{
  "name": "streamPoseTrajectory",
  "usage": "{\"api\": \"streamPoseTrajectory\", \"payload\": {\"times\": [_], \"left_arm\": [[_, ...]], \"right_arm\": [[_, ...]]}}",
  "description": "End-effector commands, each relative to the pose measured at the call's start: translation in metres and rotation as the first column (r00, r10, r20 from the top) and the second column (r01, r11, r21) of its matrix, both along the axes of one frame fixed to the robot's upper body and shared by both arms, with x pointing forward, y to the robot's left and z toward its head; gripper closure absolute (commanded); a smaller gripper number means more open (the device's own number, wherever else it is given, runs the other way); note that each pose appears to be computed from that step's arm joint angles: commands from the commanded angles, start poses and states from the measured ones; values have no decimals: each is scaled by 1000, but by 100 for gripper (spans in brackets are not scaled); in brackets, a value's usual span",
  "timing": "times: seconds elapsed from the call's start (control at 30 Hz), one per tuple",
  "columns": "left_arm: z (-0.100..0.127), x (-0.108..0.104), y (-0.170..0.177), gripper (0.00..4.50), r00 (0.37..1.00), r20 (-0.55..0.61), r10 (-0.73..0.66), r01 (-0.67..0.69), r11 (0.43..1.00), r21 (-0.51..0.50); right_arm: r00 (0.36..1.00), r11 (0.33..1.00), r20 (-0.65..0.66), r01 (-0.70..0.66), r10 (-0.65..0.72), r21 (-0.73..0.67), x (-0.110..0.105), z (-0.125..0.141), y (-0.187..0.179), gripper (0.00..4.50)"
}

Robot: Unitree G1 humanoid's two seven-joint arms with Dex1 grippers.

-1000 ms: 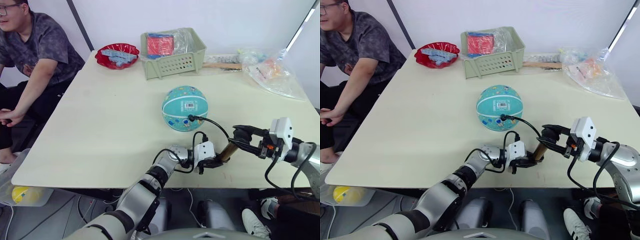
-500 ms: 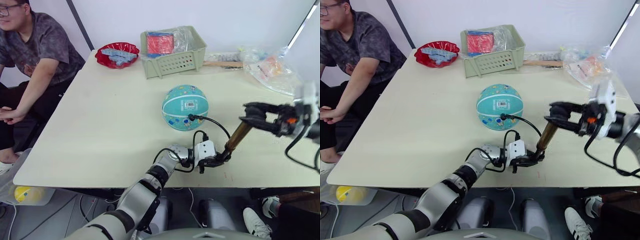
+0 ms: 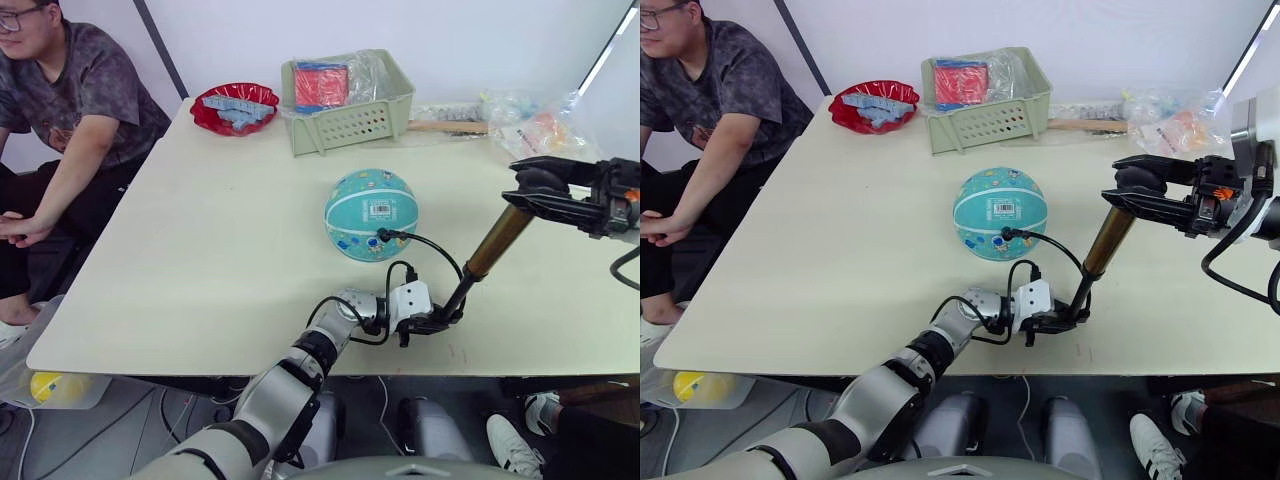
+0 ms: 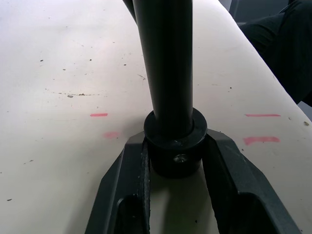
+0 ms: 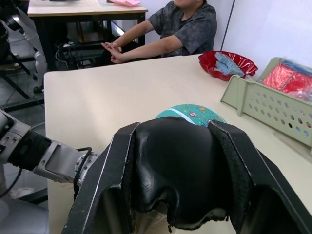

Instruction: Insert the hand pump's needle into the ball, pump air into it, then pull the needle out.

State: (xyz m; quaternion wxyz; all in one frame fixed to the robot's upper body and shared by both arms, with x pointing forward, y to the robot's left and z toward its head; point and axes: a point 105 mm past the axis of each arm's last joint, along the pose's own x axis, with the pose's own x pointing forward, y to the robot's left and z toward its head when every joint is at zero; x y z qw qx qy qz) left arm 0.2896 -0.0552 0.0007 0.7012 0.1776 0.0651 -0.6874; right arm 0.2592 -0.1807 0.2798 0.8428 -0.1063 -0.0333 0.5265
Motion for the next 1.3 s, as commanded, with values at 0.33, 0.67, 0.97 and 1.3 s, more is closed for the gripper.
{"api": "streamPoseTrajectory", "payload": {"times": [0.33, 0.67, 0.97, 1.3], "left_arm": [[-34, -14, 16, 341, 997, -80, -3, 14, 991, 131], [-34, -14, 16, 341, 997, -77, -4, 15, 991, 132], [-35, -14, 17, 341, 997, -82, -1, 12, 992, 129], [-36, -14, 17, 341, 996, -88, 5, 6, 992, 129]], "right_arm": [[998, 998, -20, 53, -54, -41, 1, -47, -4, 287], [991, 995, -107, 68, -75, -71, 0, -112, 0, 287], [985, 992, -146, 80, -94, -98, -2, -161, 11, 287], [994, 992, -62, 87, -93, -91, 4, -132, 8, 287]]}}
